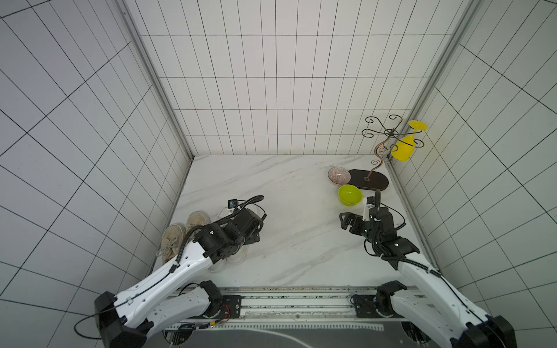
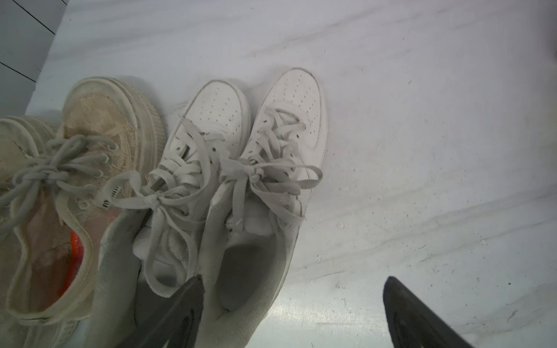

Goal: Remove the insole from the shoe
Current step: Move the shoe to the center of the board.

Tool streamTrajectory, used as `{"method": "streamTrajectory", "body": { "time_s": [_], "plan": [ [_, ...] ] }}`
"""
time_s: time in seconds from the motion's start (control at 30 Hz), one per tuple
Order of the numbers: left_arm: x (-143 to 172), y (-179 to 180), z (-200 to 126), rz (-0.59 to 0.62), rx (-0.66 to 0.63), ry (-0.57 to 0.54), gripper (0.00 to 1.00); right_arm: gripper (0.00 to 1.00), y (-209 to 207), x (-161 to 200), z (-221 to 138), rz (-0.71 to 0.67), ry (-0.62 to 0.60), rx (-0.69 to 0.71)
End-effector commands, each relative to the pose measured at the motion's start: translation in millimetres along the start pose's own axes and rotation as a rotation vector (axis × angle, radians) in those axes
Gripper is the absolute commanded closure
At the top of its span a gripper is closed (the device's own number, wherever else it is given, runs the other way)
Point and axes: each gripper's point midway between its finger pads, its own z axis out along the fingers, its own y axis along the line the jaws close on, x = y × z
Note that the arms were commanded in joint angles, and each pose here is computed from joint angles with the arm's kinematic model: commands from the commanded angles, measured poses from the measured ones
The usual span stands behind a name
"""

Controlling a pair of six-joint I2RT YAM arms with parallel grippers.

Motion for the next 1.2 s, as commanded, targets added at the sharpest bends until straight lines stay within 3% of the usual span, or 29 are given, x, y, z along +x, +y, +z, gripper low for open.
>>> {"method": "streamTrajectory", "body": {
  "time_s": [0.0,0.2,0.33,0.63,1.17],
  "plan": [
    [20.4,-3.4,19.1,0.006,-0.024,0.083,0.1,0.01,23.9,-32.2,-12.9,-0.018,-0.058,-0.036],
    [20.8,-10.2,51.5,0.054,-0.082,0.079,0.14,0.01,29.6,-31.8,-13.5,-0.02,-0.064,-0.049],
    [22.2,-13.8,80.7,0.038,-0.05,0.14,0.21,0.0,27.8,-28.3,-15.0,-0.015,-0.065,-0.043],
    [-6.5,-42.5,107.5,0.12,-0.061,0.094,0.34,0.0,22.2,-25.4,-20.5,-0.006,-0.075,-0.027],
    [-63.2,-177.3,137.1,0.191,0.118,0.001,0.39,0.01,16.4,-22.0,-7.0,-0.019,-0.065,0.007]
  ]
}}
